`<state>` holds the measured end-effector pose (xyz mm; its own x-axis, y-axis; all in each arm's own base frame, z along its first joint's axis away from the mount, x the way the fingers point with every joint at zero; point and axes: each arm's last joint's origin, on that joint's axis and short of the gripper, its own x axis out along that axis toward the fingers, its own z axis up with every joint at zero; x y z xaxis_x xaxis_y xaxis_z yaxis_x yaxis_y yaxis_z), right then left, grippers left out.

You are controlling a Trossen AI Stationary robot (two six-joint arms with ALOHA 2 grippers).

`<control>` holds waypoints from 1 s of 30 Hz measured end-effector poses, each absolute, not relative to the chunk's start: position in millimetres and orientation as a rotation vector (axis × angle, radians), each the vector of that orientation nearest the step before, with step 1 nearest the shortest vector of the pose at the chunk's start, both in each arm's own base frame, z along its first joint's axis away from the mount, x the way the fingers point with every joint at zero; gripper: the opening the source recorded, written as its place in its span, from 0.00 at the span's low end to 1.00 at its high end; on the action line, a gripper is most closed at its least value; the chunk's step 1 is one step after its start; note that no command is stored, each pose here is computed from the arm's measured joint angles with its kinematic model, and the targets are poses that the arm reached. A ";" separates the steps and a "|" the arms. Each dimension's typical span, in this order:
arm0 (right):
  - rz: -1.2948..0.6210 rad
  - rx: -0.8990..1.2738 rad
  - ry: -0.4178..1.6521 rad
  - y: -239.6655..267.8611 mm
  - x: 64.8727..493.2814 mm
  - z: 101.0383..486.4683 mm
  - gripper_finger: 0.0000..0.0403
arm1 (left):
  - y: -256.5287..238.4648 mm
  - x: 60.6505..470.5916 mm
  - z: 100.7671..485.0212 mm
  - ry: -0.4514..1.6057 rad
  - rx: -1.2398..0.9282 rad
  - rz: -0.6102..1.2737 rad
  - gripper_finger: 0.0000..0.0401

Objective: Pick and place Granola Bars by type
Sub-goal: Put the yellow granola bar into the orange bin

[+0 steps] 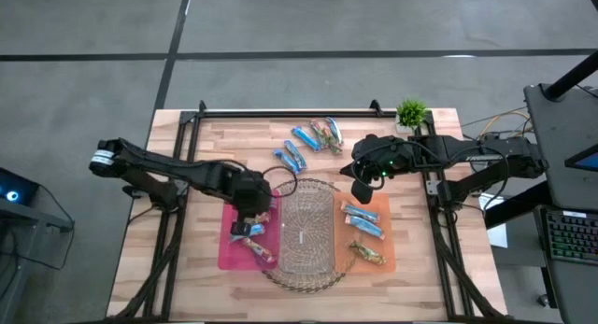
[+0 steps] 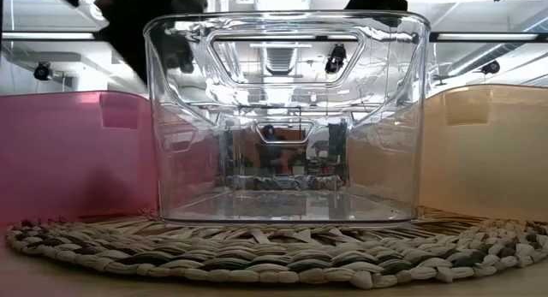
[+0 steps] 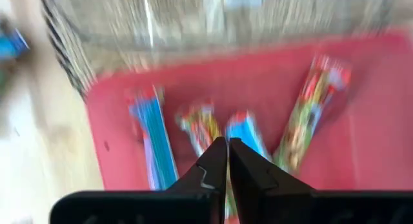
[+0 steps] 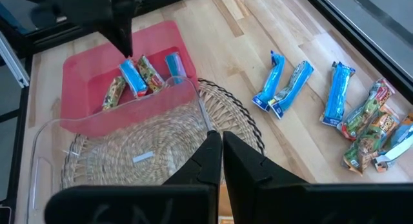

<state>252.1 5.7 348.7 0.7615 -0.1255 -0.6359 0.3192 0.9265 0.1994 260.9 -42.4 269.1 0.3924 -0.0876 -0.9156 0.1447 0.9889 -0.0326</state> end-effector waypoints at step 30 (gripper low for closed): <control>-0.246 0.307 0.663 5.7 252.1 348.8 0.02 | 24.4 235.2 317.8 0.554 -0.056 0.020 0.00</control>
